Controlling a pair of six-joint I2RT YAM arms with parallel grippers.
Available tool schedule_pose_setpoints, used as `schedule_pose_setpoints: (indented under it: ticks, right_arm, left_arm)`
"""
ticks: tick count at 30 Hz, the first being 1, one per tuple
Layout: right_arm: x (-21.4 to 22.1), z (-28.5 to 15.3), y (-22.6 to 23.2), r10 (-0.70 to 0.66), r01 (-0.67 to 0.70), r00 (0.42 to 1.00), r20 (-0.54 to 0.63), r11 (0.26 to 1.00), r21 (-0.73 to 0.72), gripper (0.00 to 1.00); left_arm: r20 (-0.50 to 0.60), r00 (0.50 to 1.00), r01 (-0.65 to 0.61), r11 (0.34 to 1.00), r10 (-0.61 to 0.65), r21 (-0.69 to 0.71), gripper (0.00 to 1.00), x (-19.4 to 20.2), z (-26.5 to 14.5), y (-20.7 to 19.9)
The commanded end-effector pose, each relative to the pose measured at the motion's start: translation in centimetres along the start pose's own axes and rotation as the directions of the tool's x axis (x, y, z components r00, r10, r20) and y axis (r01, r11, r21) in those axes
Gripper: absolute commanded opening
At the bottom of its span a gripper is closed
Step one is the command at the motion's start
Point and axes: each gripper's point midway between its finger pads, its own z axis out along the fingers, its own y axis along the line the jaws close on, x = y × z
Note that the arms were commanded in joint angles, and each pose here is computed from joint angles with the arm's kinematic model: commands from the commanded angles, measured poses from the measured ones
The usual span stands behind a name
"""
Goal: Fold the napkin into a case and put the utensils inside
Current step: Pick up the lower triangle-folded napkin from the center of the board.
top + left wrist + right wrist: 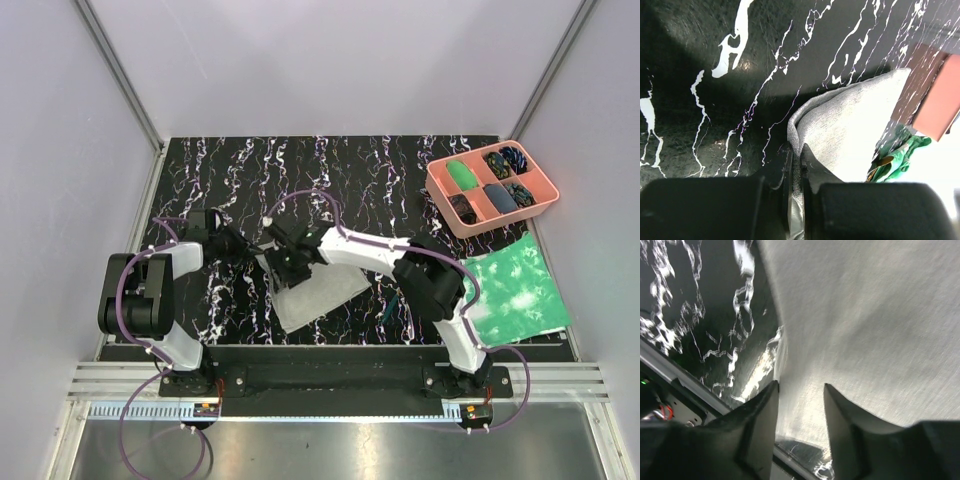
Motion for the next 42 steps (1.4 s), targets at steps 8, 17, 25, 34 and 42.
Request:
schedule_pose_setpoints:
  ticks: [8,17,25,34,42]
  right_arm:
    - [5.5,-1.0,2.9,-0.127,0.133,0.991,-0.041,0.969,0.206,0.63]
    - [8.4,1.1,2.1,-0.198,0.214,0.977,-0.085,0.934,0.285,0.56]
    - [10.5,2.5,0.5,-0.229,0.263,0.963,-0.14,0.904,0.338,0.55]
    - [11.9,3.7,-1.4,-0.273,0.327,0.945,-0.182,0.835,0.442,0.23]
    - [10.5,2.1,2.9,-0.28,0.301,0.953,-0.112,0.898,0.32,0.0]
  left_arm:
    - [0.033,0.999,-0.034,0.999,0.035,-0.011,0.0,-0.9,0.3,-0.1]
    - [0.034,0.999,-0.038,0.999,0.039,-0.018,0.0,-0.8,0.3,0.2]
    - [0.025,0.999,-0.024,0.999,0.025,-0.036,0.0,-0.6,0.3,0.5]
    - [0.041,0.999,-0.009,0.999,0.011,-0.047,0.0,-0.8,0.3,0.7]
    - [0.055,0.998,-0.005,0.999,0.007,-0.042,0.0,-1.6,-0.3,0.2]
